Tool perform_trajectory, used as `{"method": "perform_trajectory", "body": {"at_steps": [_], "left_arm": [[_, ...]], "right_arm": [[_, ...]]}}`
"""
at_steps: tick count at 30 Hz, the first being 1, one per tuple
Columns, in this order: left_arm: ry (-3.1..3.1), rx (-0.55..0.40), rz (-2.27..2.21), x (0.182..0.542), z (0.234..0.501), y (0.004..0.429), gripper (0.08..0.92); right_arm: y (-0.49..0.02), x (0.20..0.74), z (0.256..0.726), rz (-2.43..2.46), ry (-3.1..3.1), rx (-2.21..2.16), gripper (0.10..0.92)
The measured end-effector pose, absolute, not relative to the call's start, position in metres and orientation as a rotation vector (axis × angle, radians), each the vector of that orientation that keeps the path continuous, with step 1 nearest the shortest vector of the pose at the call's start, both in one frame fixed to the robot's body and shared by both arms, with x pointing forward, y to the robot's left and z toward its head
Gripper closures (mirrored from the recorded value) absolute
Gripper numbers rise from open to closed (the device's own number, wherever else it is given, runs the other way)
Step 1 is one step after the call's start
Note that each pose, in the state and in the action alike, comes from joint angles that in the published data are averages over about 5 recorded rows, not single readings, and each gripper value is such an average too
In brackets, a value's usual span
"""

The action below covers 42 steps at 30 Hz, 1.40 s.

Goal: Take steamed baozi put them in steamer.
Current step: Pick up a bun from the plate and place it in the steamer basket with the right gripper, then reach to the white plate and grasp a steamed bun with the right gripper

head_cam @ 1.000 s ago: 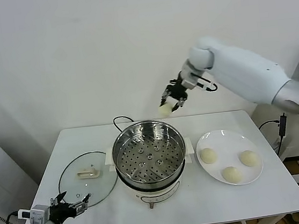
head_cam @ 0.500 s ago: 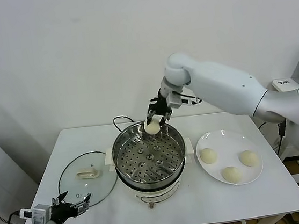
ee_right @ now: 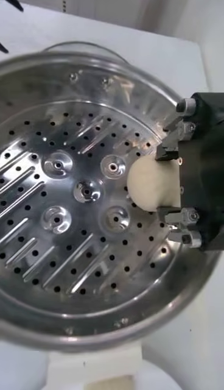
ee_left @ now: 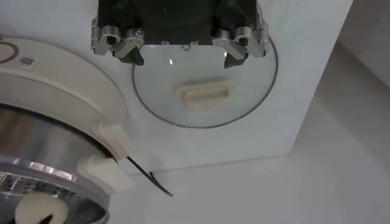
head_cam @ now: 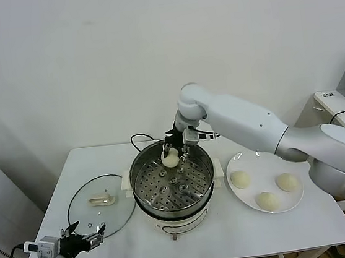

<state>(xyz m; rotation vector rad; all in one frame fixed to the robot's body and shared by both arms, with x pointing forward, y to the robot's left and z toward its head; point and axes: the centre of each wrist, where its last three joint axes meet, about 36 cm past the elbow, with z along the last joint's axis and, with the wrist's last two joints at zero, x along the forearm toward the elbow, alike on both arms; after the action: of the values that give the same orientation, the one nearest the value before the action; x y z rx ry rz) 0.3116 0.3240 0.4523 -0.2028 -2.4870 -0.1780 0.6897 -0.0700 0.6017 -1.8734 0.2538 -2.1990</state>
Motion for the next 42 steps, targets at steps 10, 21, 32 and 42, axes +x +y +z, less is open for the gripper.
{"method": "perform_trajectory", "body": {"at_steps": [10,21,32,42], "left_arm": [[-2.490,-0.205,-0.177,0.312,0.454,0.324,0.177],[-2.498,-0.204,-0.178,0.311,0.457,0.324,0.177],[-2.508,-0.197,-0.169,0.309,0.459,0.322,0.177],[-2.514,-0.188,-0.174,0.306,0.461,0.320,0.177]], "right_arm": [[-0.075,0.689,0.602,-2.184,0.277,-1.876,0.275],[-0.132,0.713,0.666,-2.164,0.438,-1.980,0.200],[-0.237,0.724,0.688,-2.190,0.904,-2.233,0.200],[-0.319,0.712,0.643,-2.171,1.571,-2.416,0.200]]}}
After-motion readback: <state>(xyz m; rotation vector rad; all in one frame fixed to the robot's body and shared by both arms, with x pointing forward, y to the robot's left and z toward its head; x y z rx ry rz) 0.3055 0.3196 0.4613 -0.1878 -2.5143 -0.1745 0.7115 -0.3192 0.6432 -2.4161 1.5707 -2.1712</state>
